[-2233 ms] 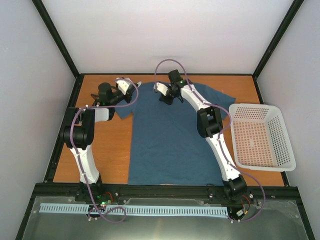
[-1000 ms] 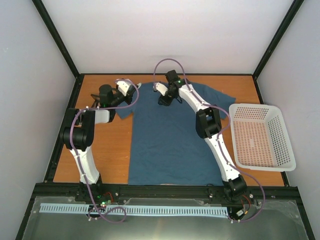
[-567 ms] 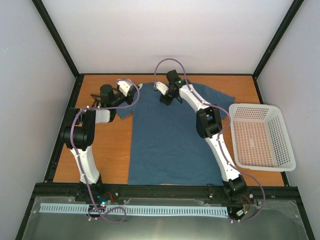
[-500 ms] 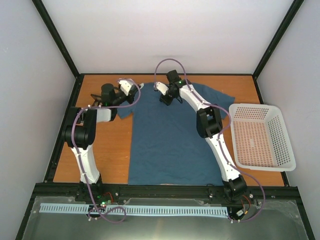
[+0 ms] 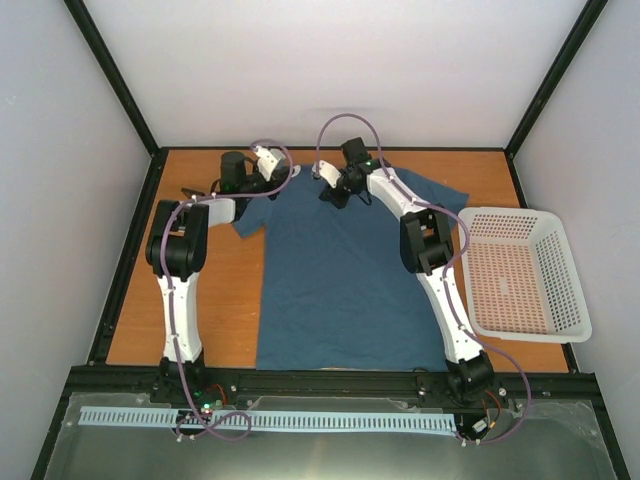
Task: Pin the brooch onto the clothing
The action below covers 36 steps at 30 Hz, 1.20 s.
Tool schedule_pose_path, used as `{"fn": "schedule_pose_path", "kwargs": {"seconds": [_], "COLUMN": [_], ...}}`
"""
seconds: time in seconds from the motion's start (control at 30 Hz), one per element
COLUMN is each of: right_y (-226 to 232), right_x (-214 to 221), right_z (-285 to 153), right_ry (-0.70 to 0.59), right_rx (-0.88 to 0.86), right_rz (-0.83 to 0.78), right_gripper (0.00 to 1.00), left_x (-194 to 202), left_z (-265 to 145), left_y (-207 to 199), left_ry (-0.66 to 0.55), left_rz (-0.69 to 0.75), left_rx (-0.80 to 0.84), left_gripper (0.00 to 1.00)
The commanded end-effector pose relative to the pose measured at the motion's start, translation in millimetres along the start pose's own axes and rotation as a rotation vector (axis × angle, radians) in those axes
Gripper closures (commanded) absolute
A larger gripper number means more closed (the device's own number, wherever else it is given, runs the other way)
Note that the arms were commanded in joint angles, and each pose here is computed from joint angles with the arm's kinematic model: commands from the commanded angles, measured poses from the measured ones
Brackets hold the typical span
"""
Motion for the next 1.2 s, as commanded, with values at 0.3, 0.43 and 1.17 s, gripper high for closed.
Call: {"fn": "schedule_pose_path", "kwargs": {"seconds": [0.3,0.43,1.17], "right_y": [0.2,-0.2,-1.5], "right_x": [-40.1,-41.9,-45.5], "right_z": [-37.7,-40.4,-48.1], "right_ry": [-0.137,-0.161,-0.227], "right_rx": [0.034,0.043,-0.008], "right_rz": [-0.071,-0.074,-0.066], "right_gripper": [0.97,0.97,0.97], "left_x": [10.1,12.8,25.4], "left_z": [30.3,29.8,47.2], "left_y": [-20.7,-26.0,-18.1], "left_ry": [0.088,0.07,0.07], "left_rz": [0.281,0.365,0.534], "left_rx": [0.021,0.033,0.02], "left_gripper": [0.99,1.0,0.99]}}
Point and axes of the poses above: each gripper's point midway between its finger pads, its own z axis out along the fingers, its own y axis along the line the jaws close on, x = y × z, the point moved 5 cm from there along -z, back along the fingers, and after that the axes turned 2 degrees about z, right-handed, at the moved point
